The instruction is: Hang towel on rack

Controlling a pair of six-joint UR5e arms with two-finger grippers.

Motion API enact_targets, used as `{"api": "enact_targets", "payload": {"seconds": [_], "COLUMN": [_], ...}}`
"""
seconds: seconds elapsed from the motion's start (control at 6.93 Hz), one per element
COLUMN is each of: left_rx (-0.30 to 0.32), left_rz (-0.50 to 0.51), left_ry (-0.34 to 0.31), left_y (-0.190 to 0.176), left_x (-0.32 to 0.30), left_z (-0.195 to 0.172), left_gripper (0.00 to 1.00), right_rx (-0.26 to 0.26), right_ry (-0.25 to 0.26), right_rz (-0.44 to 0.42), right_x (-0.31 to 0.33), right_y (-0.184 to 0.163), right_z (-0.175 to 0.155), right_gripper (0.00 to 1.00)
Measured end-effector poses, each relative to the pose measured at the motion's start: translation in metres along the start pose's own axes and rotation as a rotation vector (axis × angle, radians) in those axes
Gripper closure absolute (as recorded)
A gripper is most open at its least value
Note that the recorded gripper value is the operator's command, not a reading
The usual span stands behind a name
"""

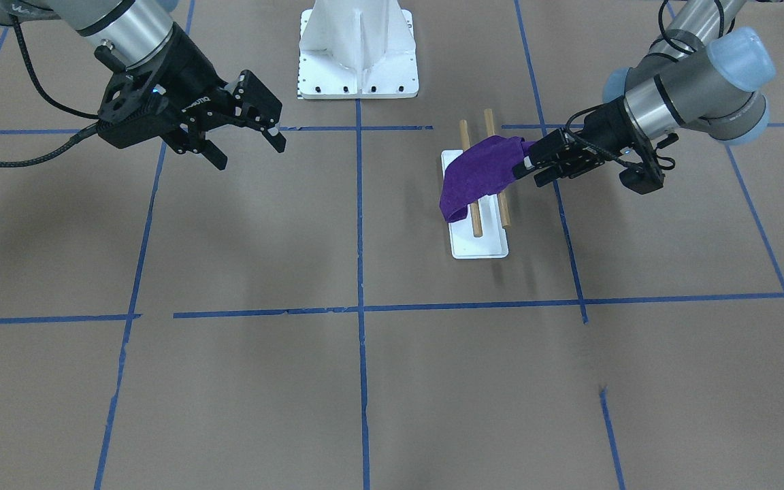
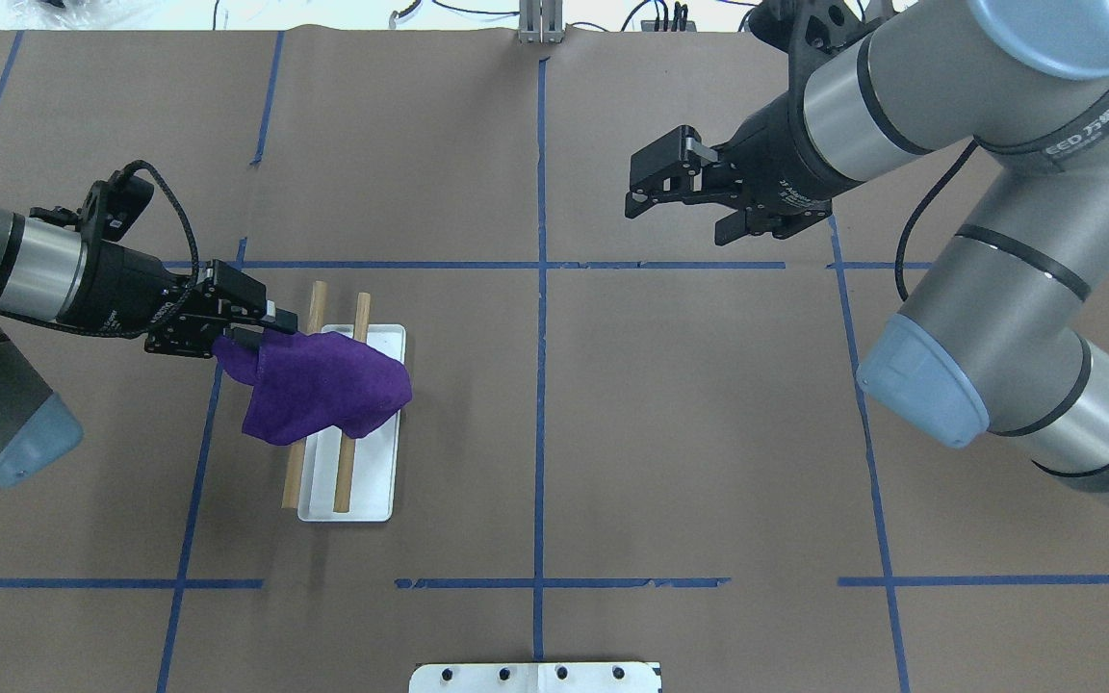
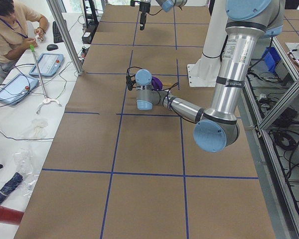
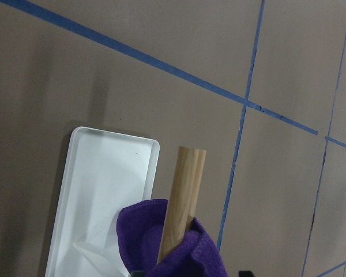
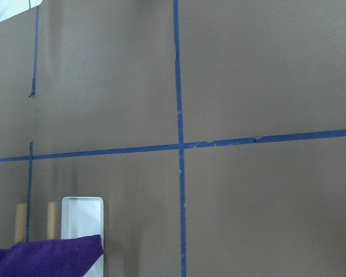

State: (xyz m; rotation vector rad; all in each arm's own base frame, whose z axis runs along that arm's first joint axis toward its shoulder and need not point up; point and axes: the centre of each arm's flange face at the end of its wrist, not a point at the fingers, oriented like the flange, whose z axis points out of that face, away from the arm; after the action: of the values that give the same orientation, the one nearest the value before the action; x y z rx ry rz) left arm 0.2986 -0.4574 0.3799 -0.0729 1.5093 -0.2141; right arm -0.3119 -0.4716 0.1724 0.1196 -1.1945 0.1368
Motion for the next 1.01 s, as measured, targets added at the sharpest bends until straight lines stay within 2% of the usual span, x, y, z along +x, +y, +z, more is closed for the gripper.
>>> {"api": "enact_targets", "payload": {"seconds": [0.14,0.43,0.72,0.87,1.01], "left_rx": [0.037,0.113,0.199,0.221,0.218], "left_rz": [0.015,0.138,0.332,0.445,0.545], "left_ry": [-0.021,-0.1,-0.263,-0.366,-0.46], "left_y": [-0.015,-0.043,-0.081,-0.103,-0.12], "left_x": [-0.017,-0.066,-0.117,-0.138,-0.155], "left_z": [-0.015,-0.056,-0.121,-0.161,-0.198], "left_gripper": [0.0,0.0,0.0,0.0,0.0], "right_rx": [0.006,0.019,0.003,-0.006,-0.017], "right_ry": [0.034,0.122,0.195,0.241,0.289], "right_rz": [-0.004,-0.02,-0.035,-0.059,-0.09], "right_x": [0.026,0.103,0.206,0.271,0.336], "right_y": [-0.01,-0.032,-0.061,-0.071,-0.078], "right_z": [-0.001,-0.013,-0.047,-0.066,-0.084], "right_gripper": [0.0,0.0,0.0,0.0,0.0]}}
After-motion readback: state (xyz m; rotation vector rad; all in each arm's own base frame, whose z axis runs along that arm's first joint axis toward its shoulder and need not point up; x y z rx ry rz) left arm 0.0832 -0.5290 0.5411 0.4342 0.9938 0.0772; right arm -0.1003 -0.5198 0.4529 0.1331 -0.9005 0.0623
